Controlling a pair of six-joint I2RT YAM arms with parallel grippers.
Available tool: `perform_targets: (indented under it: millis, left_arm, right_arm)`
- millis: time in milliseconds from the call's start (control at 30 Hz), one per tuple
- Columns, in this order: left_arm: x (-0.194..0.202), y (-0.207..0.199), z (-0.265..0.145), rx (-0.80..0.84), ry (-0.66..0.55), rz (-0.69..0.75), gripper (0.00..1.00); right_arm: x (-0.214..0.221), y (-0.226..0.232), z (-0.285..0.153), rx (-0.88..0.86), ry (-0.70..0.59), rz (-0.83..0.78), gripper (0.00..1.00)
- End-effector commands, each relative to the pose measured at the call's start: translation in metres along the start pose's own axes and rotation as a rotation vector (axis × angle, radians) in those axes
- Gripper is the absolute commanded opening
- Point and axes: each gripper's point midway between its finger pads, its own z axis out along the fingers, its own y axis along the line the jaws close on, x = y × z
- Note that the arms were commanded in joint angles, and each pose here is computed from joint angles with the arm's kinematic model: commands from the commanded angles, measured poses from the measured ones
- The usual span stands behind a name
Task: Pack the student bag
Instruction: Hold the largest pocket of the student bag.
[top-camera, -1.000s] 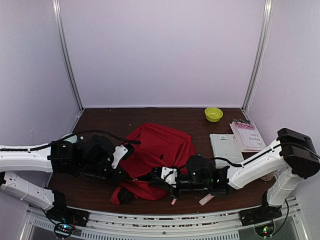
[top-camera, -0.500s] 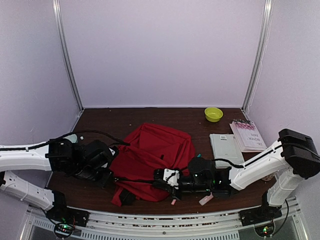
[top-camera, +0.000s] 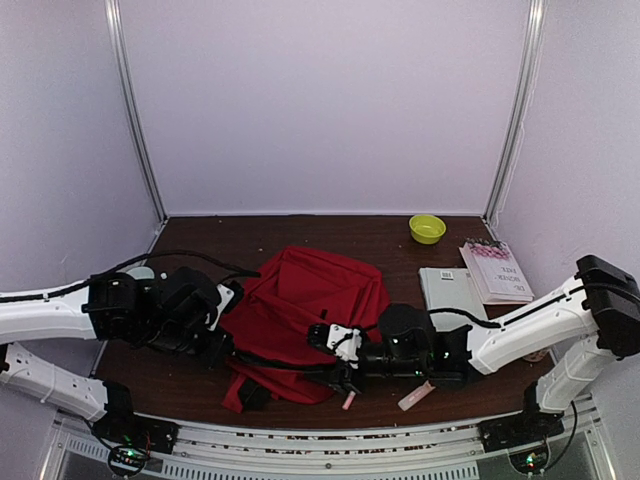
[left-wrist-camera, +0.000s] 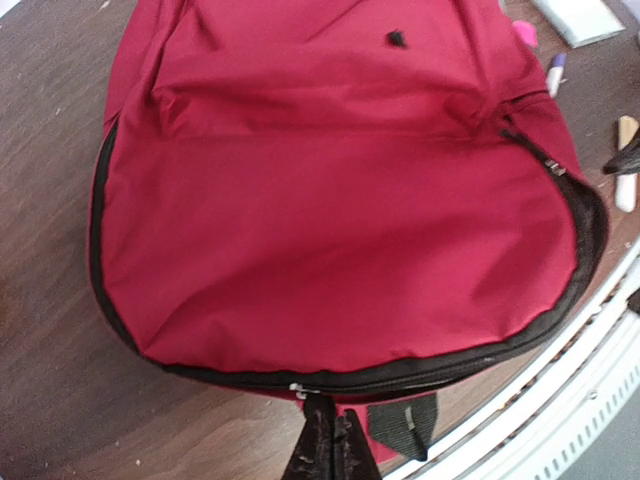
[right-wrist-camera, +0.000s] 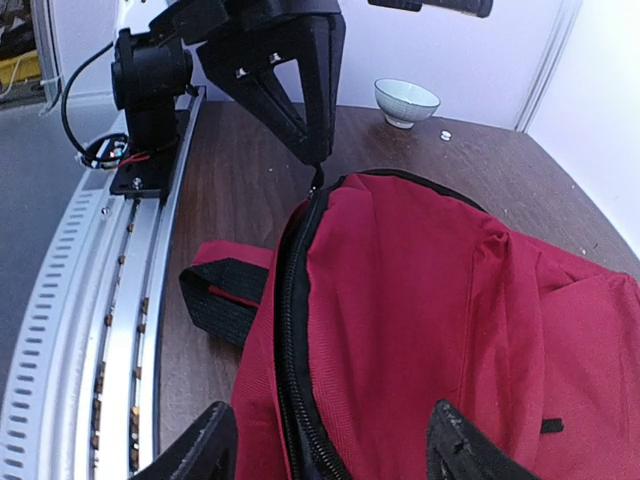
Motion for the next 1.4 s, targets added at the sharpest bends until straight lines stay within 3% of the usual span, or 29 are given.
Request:
perform_targets:
  millis: [0,133,433,1033,1367]
  left_arm:
    - [-0.038,-0.025,-0.013,0.109,-0.114,0.02,0.0]
    - [-0.047,-0.03,-0.017,0.128,-0.148,0.024,0.0]
    - [-0.05,-0.034,-0.015,0.151,-0.165,0.032,0.0]
    - [-0.045,-0.03,-0.021,0.171,-0.2,0.02,0.0]
    - [-0.045,-0.036,-0.025,0.215,-0.214,0.02,0.0]
  right_arm:
    - [-0.029,0.0,-0.007,0.005,-0.041,-0.002,0.69]
    - [-0.048,0.0,-0.008,0.009,-0.076,0.012,0.78]
    - [-0.071,-0.001,0.01,0.077,-0.135,0.101,0.84]
    - [-0.061,0.013,0.046,0.087,-0.097,0.138,0.84]
    - [-0.058,-0.017,0.059,0.267,-0.087,0.1,0.79]
